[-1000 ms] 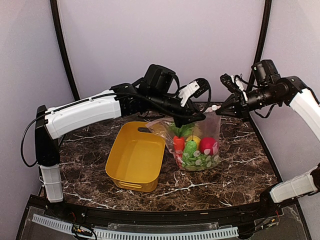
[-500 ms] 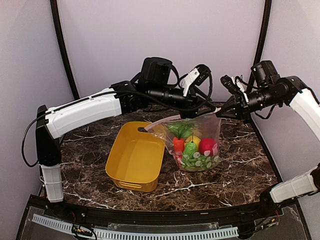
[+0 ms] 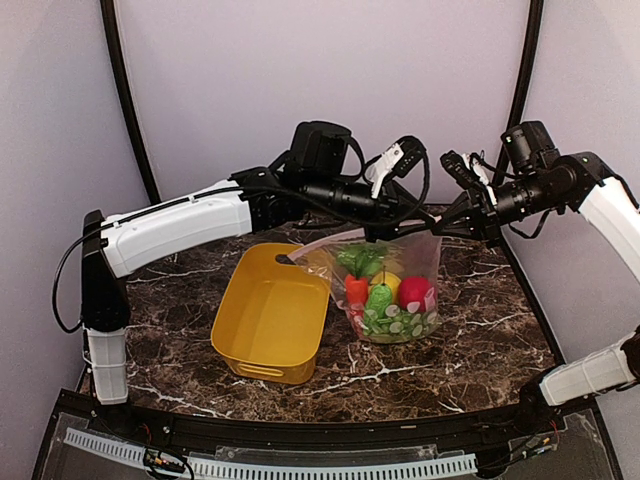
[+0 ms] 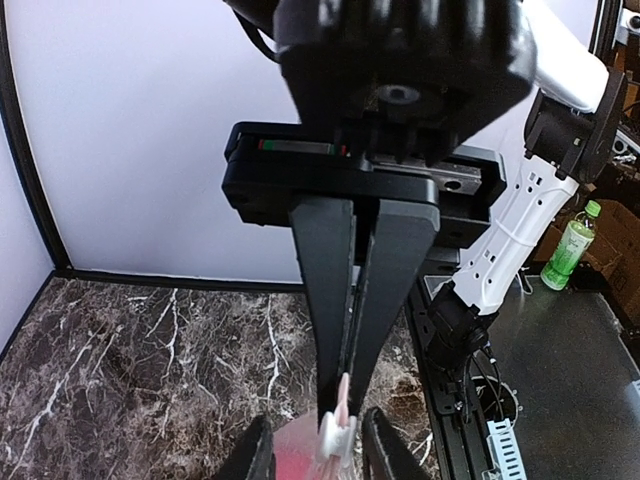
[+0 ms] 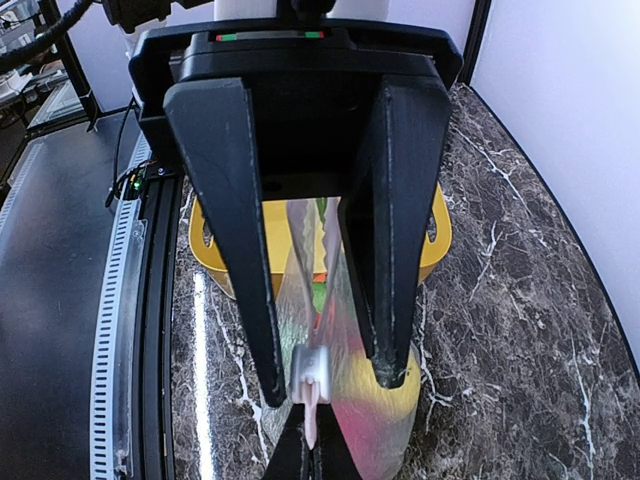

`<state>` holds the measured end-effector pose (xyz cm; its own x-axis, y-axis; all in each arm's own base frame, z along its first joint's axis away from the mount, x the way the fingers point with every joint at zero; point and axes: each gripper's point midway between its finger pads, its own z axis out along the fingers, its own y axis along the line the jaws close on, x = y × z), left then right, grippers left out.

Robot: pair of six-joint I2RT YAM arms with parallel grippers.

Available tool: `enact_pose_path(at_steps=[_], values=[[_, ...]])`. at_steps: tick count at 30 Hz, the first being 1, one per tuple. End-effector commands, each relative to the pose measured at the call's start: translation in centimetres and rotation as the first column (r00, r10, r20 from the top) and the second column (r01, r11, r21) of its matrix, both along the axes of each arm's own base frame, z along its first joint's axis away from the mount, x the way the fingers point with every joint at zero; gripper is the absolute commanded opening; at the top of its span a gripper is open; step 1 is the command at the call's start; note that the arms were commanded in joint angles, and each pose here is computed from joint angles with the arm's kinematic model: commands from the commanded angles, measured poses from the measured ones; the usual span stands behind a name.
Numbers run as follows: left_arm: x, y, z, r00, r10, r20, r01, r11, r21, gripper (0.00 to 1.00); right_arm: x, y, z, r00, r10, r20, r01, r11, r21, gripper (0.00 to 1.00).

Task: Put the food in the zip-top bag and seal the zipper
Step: Hold the zipper from the zipper food storage bag, then unzip the zipper of the food storage bag.

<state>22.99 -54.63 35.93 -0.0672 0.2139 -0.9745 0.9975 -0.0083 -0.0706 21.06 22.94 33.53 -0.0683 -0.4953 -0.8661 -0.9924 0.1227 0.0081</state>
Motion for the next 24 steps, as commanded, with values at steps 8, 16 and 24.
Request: enact_pose_path(at_steps=[8, 16, 24], values=[[-0.3, 0.1, 0.9, 1.0, -0.025, 0.0, 0.025, 1.0, -0.011, 0.06, -0.5, 0.3, 1.5, 0.999, 0.028, 0.04, -0.029, 0.999, 0.034, 0.0], [0.0, 1.3, -0.4, 1.0, 0.01, 0.008, -0.011, 0.998, 0.062, 0.01, 2.4, -2.6, 3.6, 0.994, -0.061, 0.087, 0.053, 0.994, 0.091, 0.0], [1.6, 5.0, -2.8, 0.994, 0.11, -0.007, -0.108, 0.989, 0.105, 0.01, 5.7, -7.4, 3.7, 0.979, -0.186, 0.083, 0.173, 0.974, 0.145, 0.0]])
